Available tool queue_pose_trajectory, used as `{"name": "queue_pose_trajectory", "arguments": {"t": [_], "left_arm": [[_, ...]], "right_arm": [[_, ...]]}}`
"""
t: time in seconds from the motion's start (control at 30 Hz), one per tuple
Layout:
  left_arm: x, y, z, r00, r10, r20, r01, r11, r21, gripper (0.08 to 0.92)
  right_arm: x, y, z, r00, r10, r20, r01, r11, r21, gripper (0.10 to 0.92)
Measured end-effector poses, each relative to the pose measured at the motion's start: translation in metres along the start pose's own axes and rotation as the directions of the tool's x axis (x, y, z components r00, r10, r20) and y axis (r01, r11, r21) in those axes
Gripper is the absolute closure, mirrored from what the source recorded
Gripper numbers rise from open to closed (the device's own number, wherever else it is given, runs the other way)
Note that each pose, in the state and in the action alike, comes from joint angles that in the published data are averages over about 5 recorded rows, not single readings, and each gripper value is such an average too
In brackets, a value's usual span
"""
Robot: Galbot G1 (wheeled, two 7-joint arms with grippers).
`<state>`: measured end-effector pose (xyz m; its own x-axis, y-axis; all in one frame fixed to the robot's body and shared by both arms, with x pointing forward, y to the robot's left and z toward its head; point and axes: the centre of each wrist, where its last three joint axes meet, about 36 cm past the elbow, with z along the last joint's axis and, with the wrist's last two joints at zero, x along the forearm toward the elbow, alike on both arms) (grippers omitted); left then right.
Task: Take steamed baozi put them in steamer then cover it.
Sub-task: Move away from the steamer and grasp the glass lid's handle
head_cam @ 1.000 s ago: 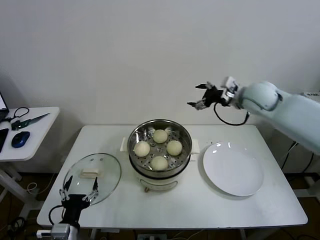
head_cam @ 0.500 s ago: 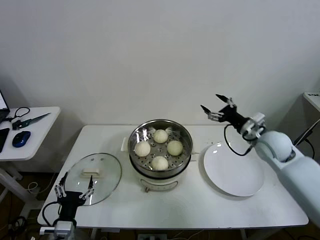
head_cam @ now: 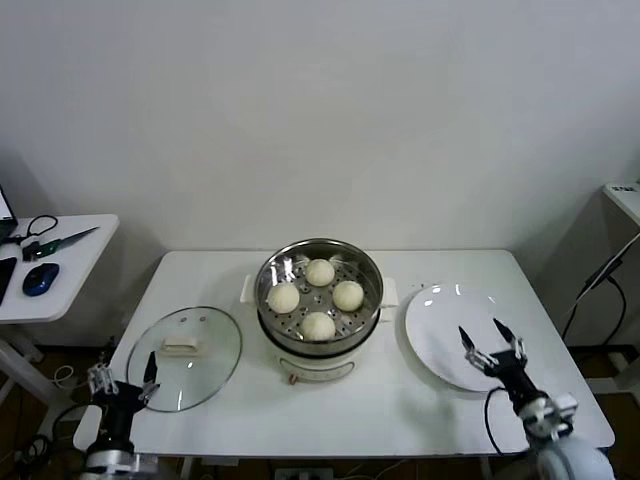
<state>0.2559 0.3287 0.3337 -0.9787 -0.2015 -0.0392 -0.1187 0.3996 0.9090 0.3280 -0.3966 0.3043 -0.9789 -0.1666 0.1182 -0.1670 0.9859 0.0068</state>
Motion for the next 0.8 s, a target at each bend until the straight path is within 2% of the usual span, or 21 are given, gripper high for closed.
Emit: {"name": "queue_pose_trajectory", "arguments": {"t": [0.17,0.4,0.6,0.8], "left_arm": [[-0.005,-0.017,0.020,0.9980,-0.026,0.059,0.038,0.976,-0.217,0.177],[-0.015,-0.042,0.045,0.9912,0.016,0.132,0.038,0.917,-0.398,0.177],[-0.026,-0.058,0.060,0.9875,0.058,0.146,0.016,0.886,-0.464,0.177],[-0.043,-0.069,0.068,0.9859,0.087,0.143,-0.005,0.870,-0.493,0.177]], "right_arm": [[0.027,0.011,0.019,0.999,0.045,-0.004,-0.045,0.998,-0.031,0.200],[0.049,0.026,0.031,0.997,0.083,-0.005,-0.083,0.995,-0.053,0.200],[0.063,0.034,0.038,0.994,0.108,-0.007,-0.108,0.992,-0.065,0.200],[0.072,0.039,0.041,0.992,0.125,-0.007,-0.125,0.990,-0.071,0.200]]}}
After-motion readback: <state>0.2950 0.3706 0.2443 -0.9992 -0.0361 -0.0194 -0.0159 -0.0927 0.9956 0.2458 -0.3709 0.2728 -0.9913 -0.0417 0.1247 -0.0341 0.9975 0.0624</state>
